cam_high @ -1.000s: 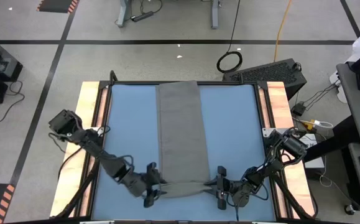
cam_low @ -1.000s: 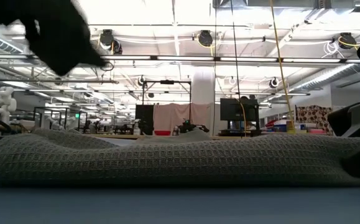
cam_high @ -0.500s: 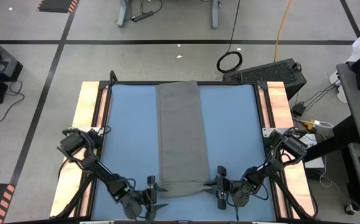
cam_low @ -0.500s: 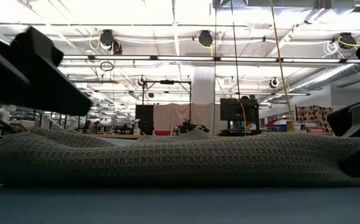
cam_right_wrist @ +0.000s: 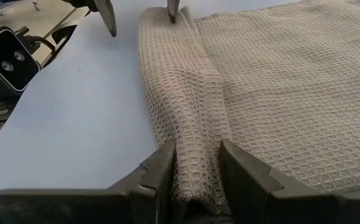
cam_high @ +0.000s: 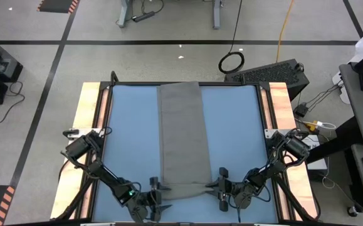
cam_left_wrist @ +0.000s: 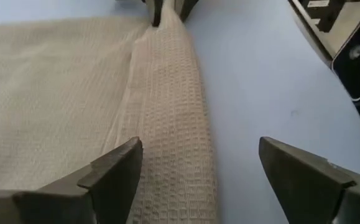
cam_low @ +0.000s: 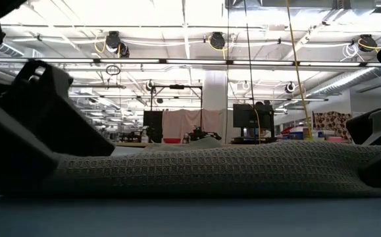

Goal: Roll towel
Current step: Roll the gray towel

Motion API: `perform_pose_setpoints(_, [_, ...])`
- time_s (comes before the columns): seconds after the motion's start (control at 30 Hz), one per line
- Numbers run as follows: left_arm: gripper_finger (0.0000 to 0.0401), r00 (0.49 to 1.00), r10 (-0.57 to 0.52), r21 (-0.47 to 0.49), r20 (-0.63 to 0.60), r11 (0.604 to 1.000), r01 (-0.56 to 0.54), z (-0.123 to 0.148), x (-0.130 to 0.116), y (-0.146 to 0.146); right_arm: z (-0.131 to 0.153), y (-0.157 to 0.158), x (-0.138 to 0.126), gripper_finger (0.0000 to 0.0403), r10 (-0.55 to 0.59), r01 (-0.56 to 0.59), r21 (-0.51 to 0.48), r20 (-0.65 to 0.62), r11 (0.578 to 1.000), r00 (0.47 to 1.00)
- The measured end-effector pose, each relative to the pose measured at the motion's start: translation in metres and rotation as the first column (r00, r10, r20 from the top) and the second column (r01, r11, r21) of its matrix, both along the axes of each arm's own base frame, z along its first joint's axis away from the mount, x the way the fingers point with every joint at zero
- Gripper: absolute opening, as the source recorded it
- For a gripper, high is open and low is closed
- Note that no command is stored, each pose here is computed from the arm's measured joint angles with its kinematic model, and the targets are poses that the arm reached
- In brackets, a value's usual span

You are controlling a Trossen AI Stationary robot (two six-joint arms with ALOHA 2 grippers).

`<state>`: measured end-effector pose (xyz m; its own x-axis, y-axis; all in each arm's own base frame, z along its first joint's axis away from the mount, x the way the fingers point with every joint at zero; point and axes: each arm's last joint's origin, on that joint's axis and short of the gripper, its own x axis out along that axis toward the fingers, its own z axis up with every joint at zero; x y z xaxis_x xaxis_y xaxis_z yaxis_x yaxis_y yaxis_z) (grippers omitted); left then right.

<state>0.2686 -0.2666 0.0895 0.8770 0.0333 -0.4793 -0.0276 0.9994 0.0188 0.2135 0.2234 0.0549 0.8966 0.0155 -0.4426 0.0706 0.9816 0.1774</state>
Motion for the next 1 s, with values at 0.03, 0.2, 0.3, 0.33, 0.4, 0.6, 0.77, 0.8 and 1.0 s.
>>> perform_pose_setpoints(0.03, [0.0327, 1.0, 0.01, -0.007, -0.008, 1.0, -0.01, -0.001, -0.001, 0.001, 0.0, 0.0, 0.0, 0.0114, 0.0, 0.0, 0.0, 0.0, 1.0, 1.0])
perform_pose_setpoints(0.2, [0.0327, 0.991, 0.103, -0.034, -0.085, 0.994, -0.106, -0.008, -0.001, 0.012, 0.0, 0.0, 0.0, 0.0114, 0.0, 0.0, 0.0, 0.0, 1.0, 1.0])
perform_pose_setpoints(0.3, [0.0317, 0.987, 0.103, -0.071, -0.124, 0.991, -0.112, -0.008, 0.004, 0.017, 0.001, 0.0, 0.0, 0.0114, 0.0, 0.0, 0.01, 0.009, 1.0, 1.0])
perform_pose_setpoints(0.33, [0.031, 0.986, 0.102, -0.076, -0.13, 0.991, -0.112, -0.008, 0.005, 0.018, 0.001, 0.001, 0.0, 0.0114, 0.004, -0.004, 0.019, 0.011, 1.0, 1.0])
perform_pose_setpoints(0.4, [0.0288, 0.985, 0.1, -0.088, -0.14, 0.99, -0.113, -0.008, 0.007, 0.02, 0.002, 0.002, 0.001, 0.0114, 0.018, -0.019, 0.037, 0.012, 0.999, 1.0])
perform_pose_setpoints(0.6, [0.0186, 0.975, 0.119, -0.087, -0.186, 0.987, -0.137, -0.012, 0.006, 0.024, 0.005, 0.003, 0.001, 0.0113, 0.006, -0.008, 0.101, 0.021, 0.995, 1.0])
perform_pose_setpoints(0.77, [0.0088, 0.972, 0.068, -0.165, -0.223, 0.981, -0.106, -0.002, 0.004, 0.022, 0.015, 0.005, 0.003, 0.0113, 0.013, -0.02, 0.194, 0.041, 0.981, 0.999])
perform_pose_setpoints(0.8, [0.007, 0.973, 0.054, -0.182, -0.226, 0.979, -0.096, 0.001, 0.004, 0.021, 0.018, 0.006, 0.003, 0.0113, 0.009, -0.018, 0.222, 0.044, 0.975, 0.999])
perform_pose_setpoints(1.0, [0.001, 0.964, -0.015, -0.288, -0.267, 0.955, -0.065, 0.018, 0.001, 0.02, 0.026, 0.007, 0.003, 0.0114, -0.008, -0.008, 0.33, 0.049, 0.944, 0.999])
